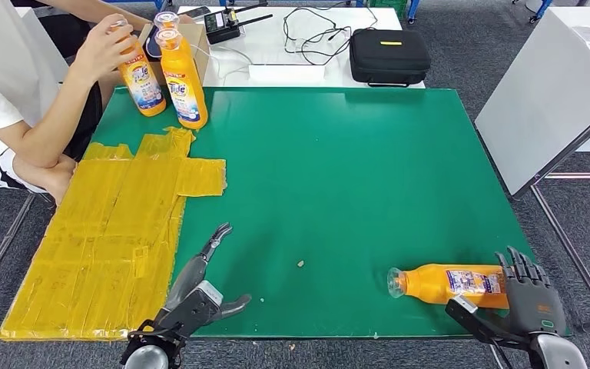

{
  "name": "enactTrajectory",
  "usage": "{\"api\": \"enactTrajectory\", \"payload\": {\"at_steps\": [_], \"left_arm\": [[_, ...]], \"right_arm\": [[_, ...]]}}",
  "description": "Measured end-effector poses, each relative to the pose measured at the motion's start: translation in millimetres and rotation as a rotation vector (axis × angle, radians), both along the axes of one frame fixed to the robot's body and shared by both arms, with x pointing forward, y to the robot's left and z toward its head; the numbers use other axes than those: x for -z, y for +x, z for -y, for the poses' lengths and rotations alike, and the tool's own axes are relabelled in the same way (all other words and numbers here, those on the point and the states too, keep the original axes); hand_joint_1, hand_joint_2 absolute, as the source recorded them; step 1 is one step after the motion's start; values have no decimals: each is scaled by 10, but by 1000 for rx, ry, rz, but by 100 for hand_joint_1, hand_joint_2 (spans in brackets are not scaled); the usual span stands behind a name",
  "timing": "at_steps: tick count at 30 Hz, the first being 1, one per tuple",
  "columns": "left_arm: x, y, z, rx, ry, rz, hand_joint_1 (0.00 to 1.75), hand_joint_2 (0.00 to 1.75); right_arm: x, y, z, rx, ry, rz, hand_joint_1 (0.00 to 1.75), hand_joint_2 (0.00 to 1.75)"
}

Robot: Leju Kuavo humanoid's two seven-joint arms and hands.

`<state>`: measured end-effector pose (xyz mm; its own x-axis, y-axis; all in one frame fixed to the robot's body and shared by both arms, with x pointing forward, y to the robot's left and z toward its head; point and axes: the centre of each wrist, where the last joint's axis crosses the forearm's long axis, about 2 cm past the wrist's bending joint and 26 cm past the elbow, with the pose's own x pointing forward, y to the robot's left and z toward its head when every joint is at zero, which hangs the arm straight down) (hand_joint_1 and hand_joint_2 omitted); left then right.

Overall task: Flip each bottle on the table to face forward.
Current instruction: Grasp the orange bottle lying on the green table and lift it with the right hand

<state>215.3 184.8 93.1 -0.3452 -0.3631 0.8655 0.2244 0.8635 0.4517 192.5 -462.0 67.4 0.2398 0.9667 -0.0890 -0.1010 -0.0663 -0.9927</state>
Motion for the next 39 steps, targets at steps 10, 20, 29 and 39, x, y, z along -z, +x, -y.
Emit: {"api": "enactTrajectory", "payload": {"at_steps": [10,20,29,39], "left_arm": [[1,-4,12,6,-4,-2,0,175],[-1,-9,28,16,-14,7,0,175],[-4,-15,47,24,-18,13,0,175],[-4,-18,50,23,-21,16,0,175]], "right_arm": [[43,80,26,-15,-21,-43,108,175],[2,159,82,-46,11,-128,173,175],[-16,166,135,-56,-22,-175,175,175],[-13,174,119,-64,-9,-173,175,175]]}}
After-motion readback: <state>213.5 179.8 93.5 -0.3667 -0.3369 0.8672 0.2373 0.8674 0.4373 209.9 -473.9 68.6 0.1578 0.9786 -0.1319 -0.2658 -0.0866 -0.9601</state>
